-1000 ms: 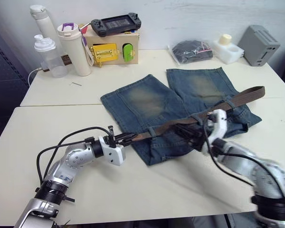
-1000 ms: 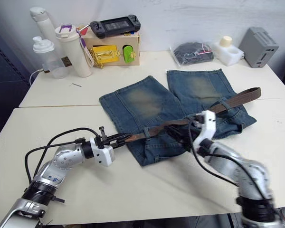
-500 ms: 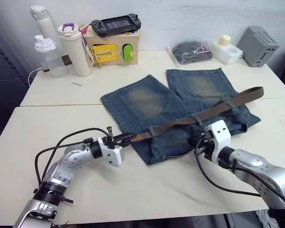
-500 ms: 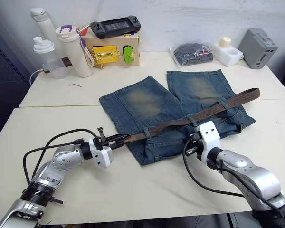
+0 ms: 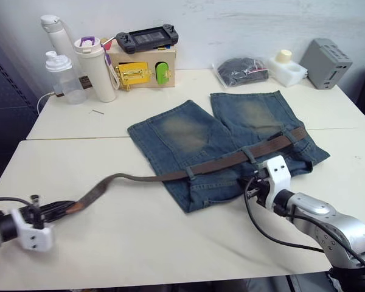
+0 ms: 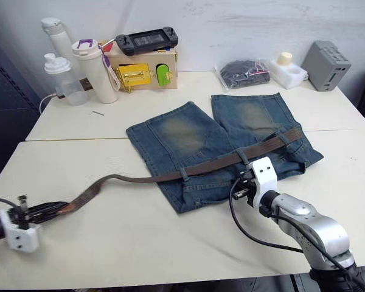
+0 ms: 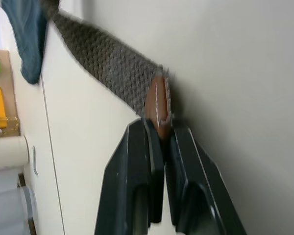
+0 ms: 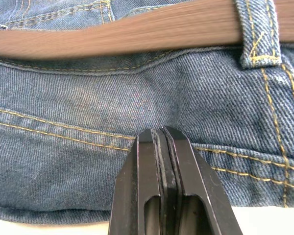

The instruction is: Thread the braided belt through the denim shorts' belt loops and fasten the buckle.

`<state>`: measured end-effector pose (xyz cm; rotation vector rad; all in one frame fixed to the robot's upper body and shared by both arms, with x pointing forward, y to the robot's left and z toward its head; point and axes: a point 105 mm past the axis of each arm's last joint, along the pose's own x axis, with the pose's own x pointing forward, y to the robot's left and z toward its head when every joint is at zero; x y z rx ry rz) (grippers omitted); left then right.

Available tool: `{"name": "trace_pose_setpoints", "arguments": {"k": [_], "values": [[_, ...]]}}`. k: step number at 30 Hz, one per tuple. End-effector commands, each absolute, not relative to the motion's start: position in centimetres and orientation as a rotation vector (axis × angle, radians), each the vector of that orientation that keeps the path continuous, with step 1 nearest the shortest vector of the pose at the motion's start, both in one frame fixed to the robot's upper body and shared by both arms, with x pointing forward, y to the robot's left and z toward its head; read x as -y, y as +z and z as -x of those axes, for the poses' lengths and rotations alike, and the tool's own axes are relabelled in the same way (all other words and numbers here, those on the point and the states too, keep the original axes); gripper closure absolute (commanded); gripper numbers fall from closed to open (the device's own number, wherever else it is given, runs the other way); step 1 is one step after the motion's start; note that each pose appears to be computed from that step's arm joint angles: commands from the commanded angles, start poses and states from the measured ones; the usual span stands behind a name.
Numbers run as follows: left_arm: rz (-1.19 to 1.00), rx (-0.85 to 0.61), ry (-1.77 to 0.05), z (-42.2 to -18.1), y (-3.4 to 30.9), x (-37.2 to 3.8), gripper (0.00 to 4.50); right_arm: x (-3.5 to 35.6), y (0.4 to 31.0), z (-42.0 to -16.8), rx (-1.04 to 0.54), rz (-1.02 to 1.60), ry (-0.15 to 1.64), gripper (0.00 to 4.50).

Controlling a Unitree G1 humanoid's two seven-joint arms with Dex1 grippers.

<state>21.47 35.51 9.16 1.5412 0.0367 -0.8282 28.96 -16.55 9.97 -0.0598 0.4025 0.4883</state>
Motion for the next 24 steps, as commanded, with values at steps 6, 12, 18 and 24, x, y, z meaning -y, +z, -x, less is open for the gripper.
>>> {"name": "trace_pose_setpoints", "arguments": {"k": [6,12,18,24], "values": [[-1.508,-0.166,-0.772,-20.6,7.6,-38.0,3.6,16.2,8.2,-28.5,-0.481,0.044,0.512,4.5],[-1.423,0.26,-0.76,-25.2,13.2,-31.3,1.12,16.6,8.3,-28.9,-0.479,0.04,0.496,3.08],[-1.186,0.413,-0.995,-25.3,15.9,-21.8,0.0,16.6,8.7,-29.2,-0.473,0.002,0.504,0.16],[-0.673,0.283,-1.251,-23.5,15.1,-12.6,0.0,17.4,13.3,-28.3,-0.385,-0.029,0.65,0.05]]}}
